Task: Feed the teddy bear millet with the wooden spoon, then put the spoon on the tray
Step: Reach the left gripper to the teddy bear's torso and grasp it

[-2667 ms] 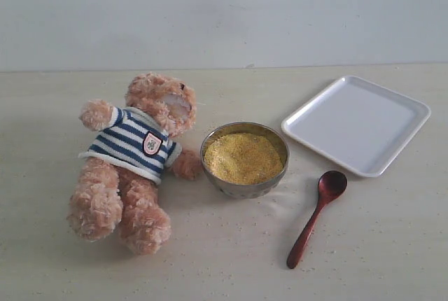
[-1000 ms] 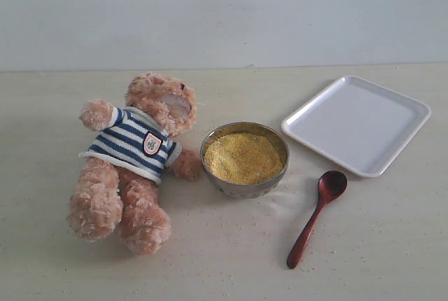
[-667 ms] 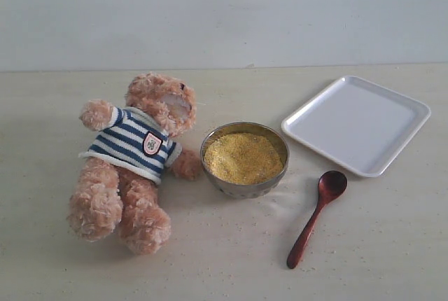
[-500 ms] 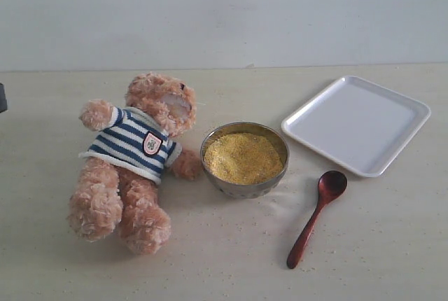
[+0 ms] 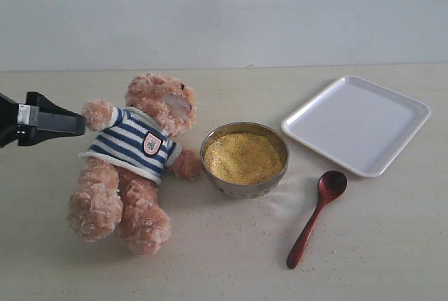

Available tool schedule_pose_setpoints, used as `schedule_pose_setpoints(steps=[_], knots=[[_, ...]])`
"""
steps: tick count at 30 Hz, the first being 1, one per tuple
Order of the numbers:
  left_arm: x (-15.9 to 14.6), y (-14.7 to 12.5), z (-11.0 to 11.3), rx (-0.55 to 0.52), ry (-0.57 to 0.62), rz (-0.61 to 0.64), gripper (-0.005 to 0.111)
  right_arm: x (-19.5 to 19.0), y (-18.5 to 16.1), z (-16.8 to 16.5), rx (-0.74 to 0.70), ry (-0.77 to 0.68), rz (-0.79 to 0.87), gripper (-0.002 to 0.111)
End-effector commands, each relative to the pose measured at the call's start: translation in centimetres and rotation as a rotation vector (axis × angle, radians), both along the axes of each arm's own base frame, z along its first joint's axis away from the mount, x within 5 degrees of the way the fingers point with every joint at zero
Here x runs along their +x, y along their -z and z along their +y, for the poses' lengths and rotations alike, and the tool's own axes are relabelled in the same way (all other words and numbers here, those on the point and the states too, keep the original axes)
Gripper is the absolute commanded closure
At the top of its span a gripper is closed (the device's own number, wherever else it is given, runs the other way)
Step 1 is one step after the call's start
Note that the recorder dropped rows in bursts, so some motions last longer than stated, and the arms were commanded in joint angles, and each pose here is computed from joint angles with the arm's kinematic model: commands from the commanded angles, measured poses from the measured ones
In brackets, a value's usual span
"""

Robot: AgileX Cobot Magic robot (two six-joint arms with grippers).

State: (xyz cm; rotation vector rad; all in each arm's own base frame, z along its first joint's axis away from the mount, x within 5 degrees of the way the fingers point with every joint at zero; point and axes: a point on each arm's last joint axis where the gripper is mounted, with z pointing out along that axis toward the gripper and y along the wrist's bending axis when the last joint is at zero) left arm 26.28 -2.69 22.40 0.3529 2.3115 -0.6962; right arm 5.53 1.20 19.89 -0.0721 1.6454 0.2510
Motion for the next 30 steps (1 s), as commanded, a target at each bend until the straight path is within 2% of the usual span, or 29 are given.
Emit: schedule_pose_setpoints(steps=[1,7,13,24,30], knots=[[1.6,1.9,-1.3,0.008,0.078,0.009,0.024,0.0,-0.1,0.0,-0.006,-0.003,-0.012,0.096],[3.6,3.7,-2.2,0.098,0.056,0.013,0.024,0.0,-0.1,0.0,-0.006,-0.003,-0.012,0.096],[4.6,4.8,-1.8,0.171,0.021,0.005,0.024,0.0,-0.1,0.0,-0.006,-0.003,-0.012,0.096],[6.1,5.8,-2.9,0.063,0.070,0.057,0.024,0.0,-0.1,0.0,-0.006,-0.003,-0.012,0.096],[6.6,7.9,-4.1,0.110,0.081,0.082,0.024,0.0,-0.1,0.0,-0.006,-0.003,-0.012,0.096]])
